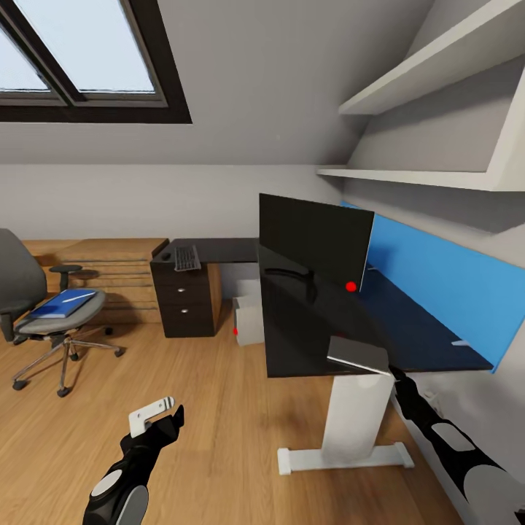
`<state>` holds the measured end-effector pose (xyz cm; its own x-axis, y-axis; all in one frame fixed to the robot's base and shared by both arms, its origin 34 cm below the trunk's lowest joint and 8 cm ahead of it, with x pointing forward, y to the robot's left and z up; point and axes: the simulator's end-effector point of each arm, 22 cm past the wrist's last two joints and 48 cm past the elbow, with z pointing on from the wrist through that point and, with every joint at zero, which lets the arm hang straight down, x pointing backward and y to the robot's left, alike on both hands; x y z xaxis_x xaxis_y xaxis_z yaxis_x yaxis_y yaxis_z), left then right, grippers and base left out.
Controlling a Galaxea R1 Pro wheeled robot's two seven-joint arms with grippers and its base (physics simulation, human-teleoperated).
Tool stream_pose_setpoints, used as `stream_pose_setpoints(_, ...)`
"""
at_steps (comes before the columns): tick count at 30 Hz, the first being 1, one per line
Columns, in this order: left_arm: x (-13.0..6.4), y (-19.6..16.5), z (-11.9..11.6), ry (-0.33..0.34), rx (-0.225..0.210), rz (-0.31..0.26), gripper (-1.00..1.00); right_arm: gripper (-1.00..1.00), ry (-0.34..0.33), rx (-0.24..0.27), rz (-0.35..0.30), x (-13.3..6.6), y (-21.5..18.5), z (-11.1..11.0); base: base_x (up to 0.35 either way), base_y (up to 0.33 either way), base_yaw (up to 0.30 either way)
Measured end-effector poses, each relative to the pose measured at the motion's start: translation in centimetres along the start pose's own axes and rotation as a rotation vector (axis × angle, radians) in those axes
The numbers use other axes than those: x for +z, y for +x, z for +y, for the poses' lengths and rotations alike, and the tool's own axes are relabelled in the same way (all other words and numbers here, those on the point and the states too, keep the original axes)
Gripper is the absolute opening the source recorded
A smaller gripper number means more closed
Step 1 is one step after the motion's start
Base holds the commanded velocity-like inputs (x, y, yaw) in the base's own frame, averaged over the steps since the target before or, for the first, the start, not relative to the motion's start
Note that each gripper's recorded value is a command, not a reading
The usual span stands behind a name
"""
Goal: In the bedroom, organize the workspace by keeping the computer under the desk, ensuring the monitor is on the desk, placing the keyboard on the desk next to the monitor, placing the mouse on the desk next to the keyboard, moving the folder from the swivel chair onto the desk next to the mouse, stacking the notebook on top of the folder with the pen on top of the notebook, and positioning the swivel chair next to the desk.
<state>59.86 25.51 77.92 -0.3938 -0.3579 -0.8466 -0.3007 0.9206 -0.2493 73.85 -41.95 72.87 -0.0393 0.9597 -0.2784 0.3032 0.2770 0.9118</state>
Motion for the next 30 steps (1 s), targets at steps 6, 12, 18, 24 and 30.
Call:
stream_pose_setpoints(6,-0.02,0.01,-0.02,0.001,0.000,0.001,1.00,1.00,0.000,-0.001,0.000,-0.02,-0.01,0.02,0.119,0.000,0.000)
stream_pose_setpoints(12,0.00,0.05,-0.01,0.001,0.000,0.002,1.00,1.00,0.000,-0.003,-0.008,0.00,-0.18,-0.01,0.080,0.000,0.000)
stream_pose_setpoints(18,-0.01,0.04,0.01,0.001,0.000,0.002,1.00,1.00,0.000,-0.003,-0.009,-0.02,-0.22,0.01,0.089,0.000,0.000)
stream_pose_setpoints(24,0.01,0.04,0.04,0.000,0.000,0.002,1.00,1.00,0.000,-0.003,-0.009,0.00,-0.22,0.00,0.073,0.000,0.000)
stream_pose_setpoints(30,0.02,0.04,0.05,0.000,0.000,0.002,1.00,1.00,0.001,-0.002,-0.009,0.00,-0.20,-0.04,0.014,0.000,0.000)
